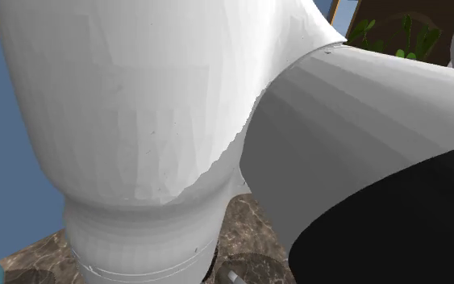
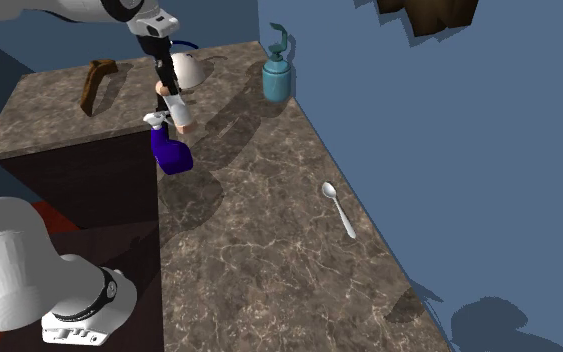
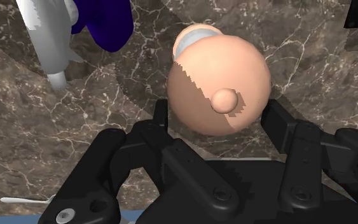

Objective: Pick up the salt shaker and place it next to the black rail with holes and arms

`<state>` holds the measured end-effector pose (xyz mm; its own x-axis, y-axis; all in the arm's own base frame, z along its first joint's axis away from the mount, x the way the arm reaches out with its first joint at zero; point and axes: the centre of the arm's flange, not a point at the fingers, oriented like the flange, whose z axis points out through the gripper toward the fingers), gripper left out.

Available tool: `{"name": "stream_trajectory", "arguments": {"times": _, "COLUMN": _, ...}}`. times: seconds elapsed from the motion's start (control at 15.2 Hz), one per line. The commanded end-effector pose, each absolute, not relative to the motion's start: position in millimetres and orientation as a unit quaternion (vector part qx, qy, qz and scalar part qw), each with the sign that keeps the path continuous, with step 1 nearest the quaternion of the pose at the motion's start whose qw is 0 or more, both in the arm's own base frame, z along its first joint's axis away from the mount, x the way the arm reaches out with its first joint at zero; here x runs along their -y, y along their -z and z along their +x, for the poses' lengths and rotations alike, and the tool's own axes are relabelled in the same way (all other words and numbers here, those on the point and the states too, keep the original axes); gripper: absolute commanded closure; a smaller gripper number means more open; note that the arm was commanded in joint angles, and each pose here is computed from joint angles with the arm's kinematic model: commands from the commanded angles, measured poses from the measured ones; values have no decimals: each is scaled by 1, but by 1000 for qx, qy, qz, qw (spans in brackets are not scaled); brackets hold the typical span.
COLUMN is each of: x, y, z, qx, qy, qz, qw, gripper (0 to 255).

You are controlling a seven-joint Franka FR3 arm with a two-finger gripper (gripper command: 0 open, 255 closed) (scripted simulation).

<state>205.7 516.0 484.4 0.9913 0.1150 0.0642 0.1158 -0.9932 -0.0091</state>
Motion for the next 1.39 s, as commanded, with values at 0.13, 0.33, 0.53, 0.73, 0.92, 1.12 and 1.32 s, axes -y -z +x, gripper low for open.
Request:
{"name": "stream_trajectory", "arguments": {"times": 0.13, "x": -516, "y": -464, "z": 206, "qx": 58, "qy": 32, "qz": -998, "qw": 7, "gripper": 255}}
{"name": "stream_trajectory", "arguments": {"times": 0.33, "x": -516, "y": -448, "z": 206, "qx": 58, "qy": 32, "qz": -998, "qw": 7, "gripper": 255}}
{"name": "stream_trajectory", "arguments": {"times": 0.53, "x": -516, "y": -432, "z": 206, "qx": 58, "qy": 32, "qz": -998, "qw": 7, "gripper": 255}}
{"name": "stream_trajectory", "arguments": {"times": 0.73, "x": -516, "y": -416, "z": 206, "qx": 58, "qy": 32, "qz": -998, "qw": 7, "gripper": 255}}
{"name": "stream_trajectory", "arguments": {"times": 0.92, "x": -516, "y": -408, "z": 206, "qx": 58, "qy": 32, "qz": -998, "qw": 7, "gripper": 255}}
{"name": "stream_trajectory", "arguments": {"times": 1.12, "x": -516, "y": -408, "z": 206, "qx": 58, "qy": 32, "qz": -998, "qw": 7, "gripper": 255}}
{"name": "stream_trajectory", "arguments": {"times": 1.32, "x": -516, "y": -408, "z": 206, "qx": 58, "qy": 32, "qz": -998, "qw": 7, "gripper": 255}}
